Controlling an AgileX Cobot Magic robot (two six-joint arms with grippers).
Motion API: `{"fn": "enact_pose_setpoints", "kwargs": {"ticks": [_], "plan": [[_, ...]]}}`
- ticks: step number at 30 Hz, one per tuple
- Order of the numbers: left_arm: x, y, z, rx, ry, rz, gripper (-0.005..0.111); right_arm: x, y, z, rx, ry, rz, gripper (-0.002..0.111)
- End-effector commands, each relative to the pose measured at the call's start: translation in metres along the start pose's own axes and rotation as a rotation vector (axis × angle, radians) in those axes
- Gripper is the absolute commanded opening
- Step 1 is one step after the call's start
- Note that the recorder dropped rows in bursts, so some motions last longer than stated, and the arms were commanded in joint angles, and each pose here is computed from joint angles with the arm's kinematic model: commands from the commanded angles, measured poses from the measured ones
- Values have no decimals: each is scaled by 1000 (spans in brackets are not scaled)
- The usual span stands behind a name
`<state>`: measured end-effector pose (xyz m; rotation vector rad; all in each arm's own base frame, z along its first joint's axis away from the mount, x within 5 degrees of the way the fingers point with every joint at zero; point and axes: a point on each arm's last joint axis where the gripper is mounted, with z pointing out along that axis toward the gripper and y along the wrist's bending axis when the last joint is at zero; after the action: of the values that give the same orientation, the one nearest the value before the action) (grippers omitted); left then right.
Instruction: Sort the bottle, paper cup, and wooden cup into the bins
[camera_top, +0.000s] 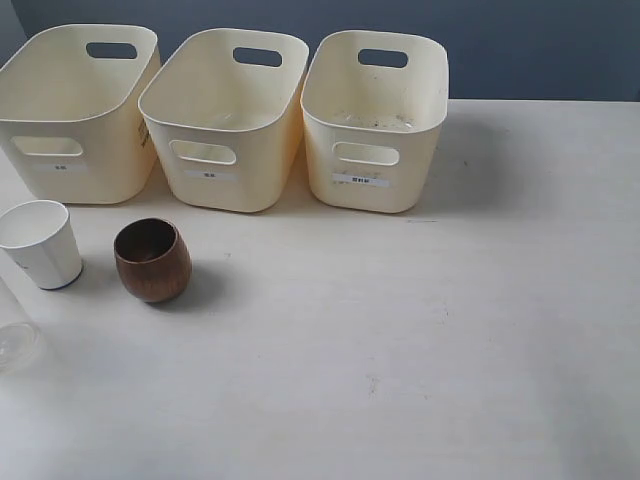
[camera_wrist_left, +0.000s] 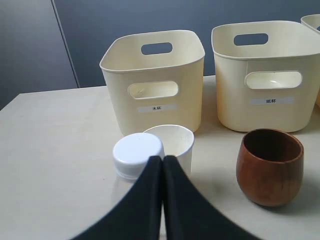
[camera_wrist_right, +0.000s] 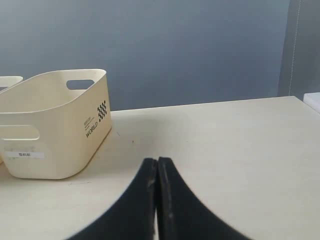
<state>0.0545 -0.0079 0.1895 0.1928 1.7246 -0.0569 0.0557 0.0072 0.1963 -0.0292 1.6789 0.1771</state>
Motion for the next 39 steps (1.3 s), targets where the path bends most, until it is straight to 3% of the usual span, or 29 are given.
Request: {"fn": "enact_pose_setpoints", "kwargs": {"ticks": [1,11,15,17,24,27,32,36,39], "plan": [[-2,0,0,1,-13,0,0,0,0,0,-1,-5,-5,-1],[-2,0,0,1,-13,0,0,-4,1,0,-12,-56,23,-1],[-2,0,0,1,-13,0,0,-23,2,-3,-68,-257,375,-1],[-2,0,0,1,-13,0,0,-27,0,-5,-73,-306,446,-1],[-2,0,0,1,-13,0,0,-34,0,-7,-74,-390,385,-1],[-2,0,0,1,-13,0,0,-40,0,-9,-103,-441,451,-1],[-2,0,0,1,-13,0,0,-80,7,-16,-140,-506,356,-1],[-2,0,0,1,-13,0,0,-122,18,-6,-166,-457,219,-1],[-2,0,0,1,-13,0,0,-146,32,13,-263,-419,116,-1]]}}
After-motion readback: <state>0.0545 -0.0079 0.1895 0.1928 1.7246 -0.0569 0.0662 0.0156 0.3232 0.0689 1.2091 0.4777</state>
